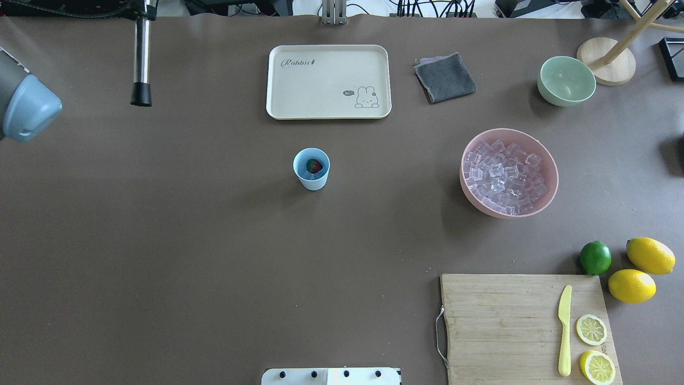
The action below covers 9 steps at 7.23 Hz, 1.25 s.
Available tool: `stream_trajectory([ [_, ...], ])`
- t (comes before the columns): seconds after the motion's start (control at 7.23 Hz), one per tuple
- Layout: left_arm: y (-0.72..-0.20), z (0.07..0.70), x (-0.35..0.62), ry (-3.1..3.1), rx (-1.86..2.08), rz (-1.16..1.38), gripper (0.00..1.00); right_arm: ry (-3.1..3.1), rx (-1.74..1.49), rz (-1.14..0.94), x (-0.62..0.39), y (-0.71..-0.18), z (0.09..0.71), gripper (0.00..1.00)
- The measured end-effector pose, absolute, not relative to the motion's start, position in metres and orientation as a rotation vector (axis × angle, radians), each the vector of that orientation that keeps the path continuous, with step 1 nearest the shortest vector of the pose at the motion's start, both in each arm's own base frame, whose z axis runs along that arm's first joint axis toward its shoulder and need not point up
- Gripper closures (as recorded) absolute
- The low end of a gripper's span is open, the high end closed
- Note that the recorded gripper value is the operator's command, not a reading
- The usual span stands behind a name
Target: Mash ice and strawberries in cup
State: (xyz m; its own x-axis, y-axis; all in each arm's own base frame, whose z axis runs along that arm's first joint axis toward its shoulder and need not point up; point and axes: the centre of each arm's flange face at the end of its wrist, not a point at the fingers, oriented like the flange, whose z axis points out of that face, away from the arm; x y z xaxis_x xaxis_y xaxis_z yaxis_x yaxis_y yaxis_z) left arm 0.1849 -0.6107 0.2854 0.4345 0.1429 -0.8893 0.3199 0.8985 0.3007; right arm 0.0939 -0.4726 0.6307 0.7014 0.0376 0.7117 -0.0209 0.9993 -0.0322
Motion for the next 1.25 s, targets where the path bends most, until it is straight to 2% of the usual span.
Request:
stream_trajectory([
  [0.55, -0.545, 0.522, 0.122, 1.016, 0.159, 0.004, 0.76, -0.811, -0.022, 0.035, 0.092, -0.464, 0.629, 0.0],
  [0.97, -0.498, 0.645, 0.101, 0.924, 0.086, -0.034, 0.76, -0.825, -0.016, 0.034, 0.091, -0.458, 0.623, 0.0],
  [1.11, -0.488, 0.675, 0.097, 0.91, 0.091, -0.04, 0.65, -0.825, -0.015, 0.033, 0.091, -0.458, 0.623, 0.0],
  [1.25, -0.482, 0.691, 0.095, 0.904, 0.09, -0.045, 0.02, -0.825, -0.013, 0.032, 0.091, -0.459, 0.622, 0.0],
])
